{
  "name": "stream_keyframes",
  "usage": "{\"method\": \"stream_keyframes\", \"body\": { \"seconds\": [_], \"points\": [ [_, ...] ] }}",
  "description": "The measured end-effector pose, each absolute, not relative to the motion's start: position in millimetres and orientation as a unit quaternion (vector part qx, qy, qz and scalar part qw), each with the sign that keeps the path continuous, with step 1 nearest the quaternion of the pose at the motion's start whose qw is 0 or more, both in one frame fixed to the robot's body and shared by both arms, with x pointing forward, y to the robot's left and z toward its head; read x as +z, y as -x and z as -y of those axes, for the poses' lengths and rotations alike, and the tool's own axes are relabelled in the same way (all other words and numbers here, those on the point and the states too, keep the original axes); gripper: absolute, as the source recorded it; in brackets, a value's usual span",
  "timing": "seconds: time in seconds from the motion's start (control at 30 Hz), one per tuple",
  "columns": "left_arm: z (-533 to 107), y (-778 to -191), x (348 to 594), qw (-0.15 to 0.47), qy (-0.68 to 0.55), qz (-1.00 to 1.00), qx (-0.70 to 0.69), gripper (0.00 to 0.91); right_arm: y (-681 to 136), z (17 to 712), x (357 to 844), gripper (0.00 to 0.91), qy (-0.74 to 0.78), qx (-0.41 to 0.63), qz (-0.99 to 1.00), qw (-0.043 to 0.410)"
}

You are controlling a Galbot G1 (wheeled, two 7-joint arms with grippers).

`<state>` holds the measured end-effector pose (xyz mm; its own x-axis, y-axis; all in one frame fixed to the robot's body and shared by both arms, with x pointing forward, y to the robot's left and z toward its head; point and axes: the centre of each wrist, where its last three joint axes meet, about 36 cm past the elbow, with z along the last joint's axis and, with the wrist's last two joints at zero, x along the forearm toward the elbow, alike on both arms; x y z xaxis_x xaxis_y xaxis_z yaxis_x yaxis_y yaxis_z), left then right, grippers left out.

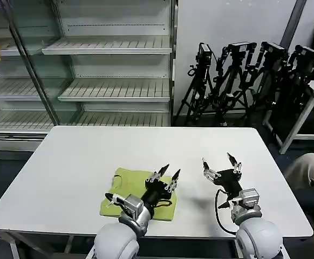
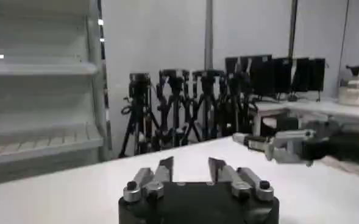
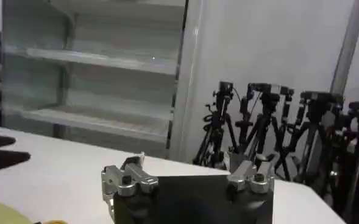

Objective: Fold and organize the clothes.

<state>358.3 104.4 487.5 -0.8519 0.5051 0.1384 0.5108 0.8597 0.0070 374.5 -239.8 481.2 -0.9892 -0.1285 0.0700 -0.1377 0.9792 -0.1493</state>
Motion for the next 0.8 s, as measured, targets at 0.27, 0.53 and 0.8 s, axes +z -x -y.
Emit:
{"method": "stream_keyframes", "body": {
  "seconds": [0.27, 0.53, 0.8],
  "points": [
    [-137.8, -377.8, 493.9, 0.024, 0.231, 0.972, -0.043, 0.907, -381.3, 240.2, 480.0, 0.907, -0.074, 0.08, 0.994, 0.017],
    [-221.6, -389.1, 478.5, -0.002, 0.159, 0.982, -0.1, 0.907, -389.6, 233.1, 470.6, 0.907, -0.082, 0.079, 0.993, 0.006],
    [-277.2, -388.3, 466.6, -0.02, 0.112, 0.985, -0.128, 0.907, -390.2, 230.6, 464.0, 0.907, -0.081, 0.096, 0.992, -0.005]
  ]
}}
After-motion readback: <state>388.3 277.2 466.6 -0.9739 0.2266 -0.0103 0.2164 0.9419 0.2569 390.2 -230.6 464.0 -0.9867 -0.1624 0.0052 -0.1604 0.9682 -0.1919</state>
